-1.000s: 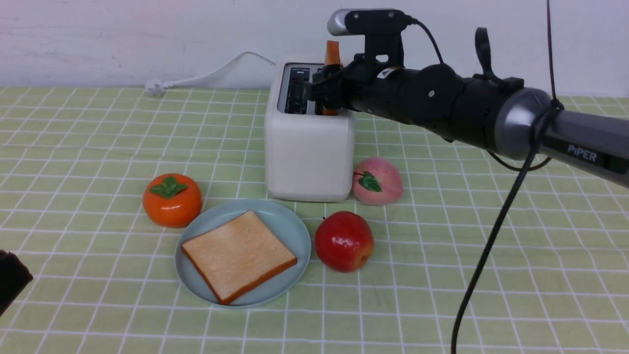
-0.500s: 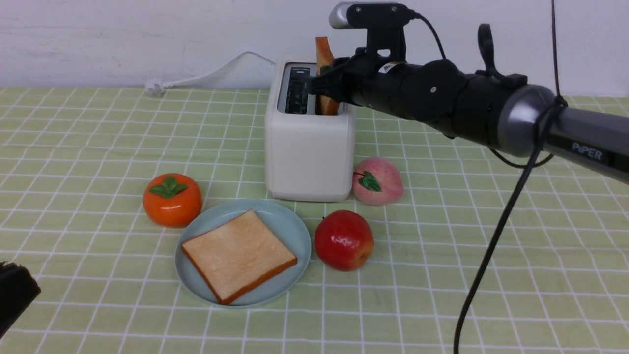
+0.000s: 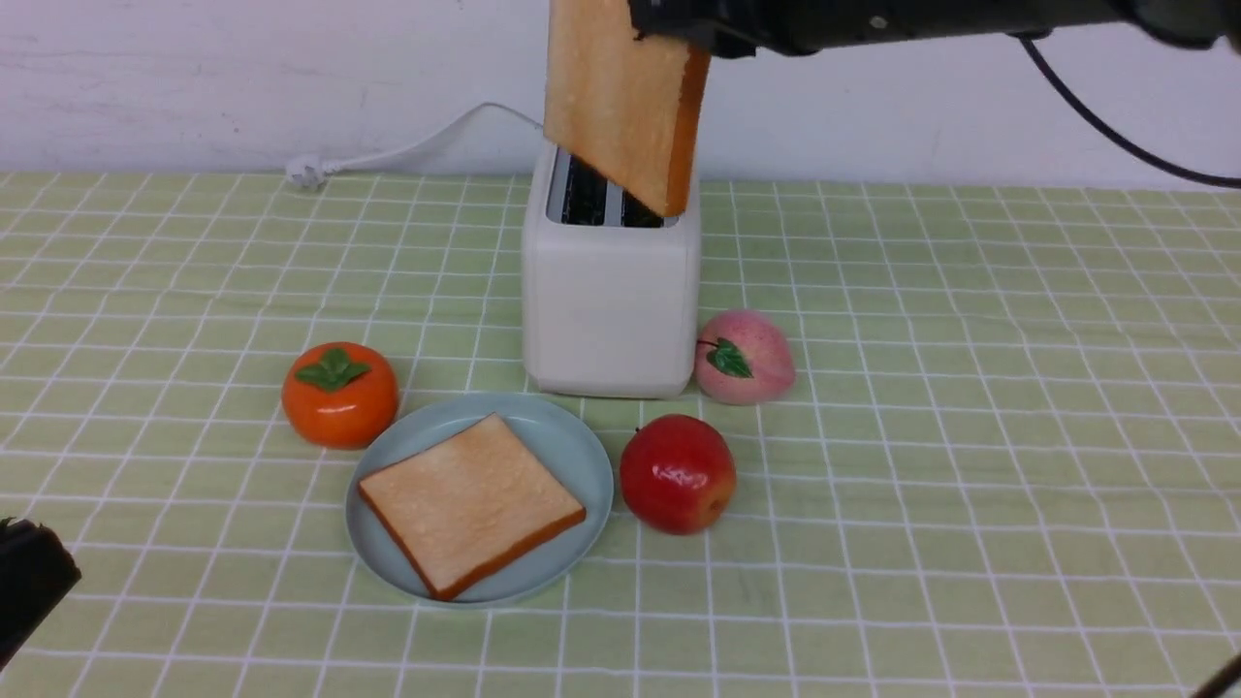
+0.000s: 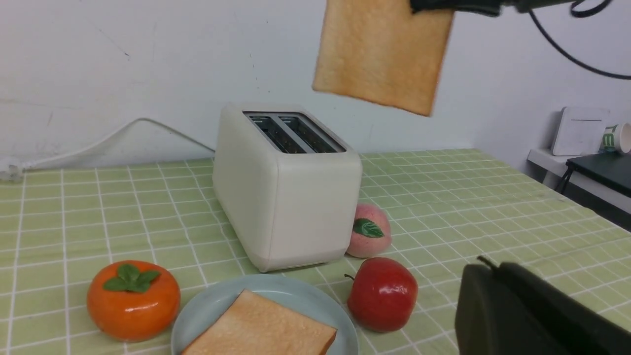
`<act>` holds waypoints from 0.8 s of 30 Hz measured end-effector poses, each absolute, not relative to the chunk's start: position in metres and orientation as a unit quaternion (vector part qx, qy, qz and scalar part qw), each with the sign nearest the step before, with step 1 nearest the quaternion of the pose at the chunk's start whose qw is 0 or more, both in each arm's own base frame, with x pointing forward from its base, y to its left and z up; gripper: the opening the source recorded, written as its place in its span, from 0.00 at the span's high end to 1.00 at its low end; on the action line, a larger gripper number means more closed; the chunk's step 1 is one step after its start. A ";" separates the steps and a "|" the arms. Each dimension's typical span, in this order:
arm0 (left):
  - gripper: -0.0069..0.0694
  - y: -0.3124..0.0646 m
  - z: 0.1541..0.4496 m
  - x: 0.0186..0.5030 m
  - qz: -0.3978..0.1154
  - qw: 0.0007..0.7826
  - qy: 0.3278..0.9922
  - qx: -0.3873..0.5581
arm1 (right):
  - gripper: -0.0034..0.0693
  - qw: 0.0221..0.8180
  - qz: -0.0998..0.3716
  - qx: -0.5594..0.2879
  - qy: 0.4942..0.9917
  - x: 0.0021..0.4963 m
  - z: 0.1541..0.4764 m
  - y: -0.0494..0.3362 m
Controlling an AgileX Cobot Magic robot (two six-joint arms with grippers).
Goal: Take toasted bread from bread machine on green coffee tablecloth place on plate.
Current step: 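Place the held slice of bread on top of the slice on the plate with the right gripper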
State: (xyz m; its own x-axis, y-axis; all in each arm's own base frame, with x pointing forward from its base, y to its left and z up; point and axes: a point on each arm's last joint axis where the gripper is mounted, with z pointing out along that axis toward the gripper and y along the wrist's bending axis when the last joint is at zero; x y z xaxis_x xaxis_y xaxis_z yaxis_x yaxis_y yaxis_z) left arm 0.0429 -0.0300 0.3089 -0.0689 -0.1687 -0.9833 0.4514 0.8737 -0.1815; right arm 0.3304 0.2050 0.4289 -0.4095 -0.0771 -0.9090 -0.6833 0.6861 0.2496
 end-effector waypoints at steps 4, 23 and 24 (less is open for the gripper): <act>0.93 -0.030 0.308 0.043 -0.231 0.672 0.696 0.103 | 0.78 0.411 0.339 -0.273 0.801 0.316 0.421 0.208; 0.92 -0.036 0.274 0.032 -0.193 0.528 0.802 0.200 | 0.78 0.311 0.416 -0.230 0.823 0.305 0.332 0.253; 0.92 -0.035 0.274 0.032 -0.192 0.526 0.805 0.195 | 0.78 0.309 0.416 -0.225 0.825 0.308 0.324 0.259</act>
State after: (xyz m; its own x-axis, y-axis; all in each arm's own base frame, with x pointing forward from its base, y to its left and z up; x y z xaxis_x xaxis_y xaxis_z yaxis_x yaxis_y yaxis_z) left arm 0.0323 -0.0352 0.2735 -0.3699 0.1117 -0.9223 0.5152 0.8508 -0.1036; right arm 0.3076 0.2588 0.3243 -0.7075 -0.1143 -0.6974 -0.6286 0.5528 0.5471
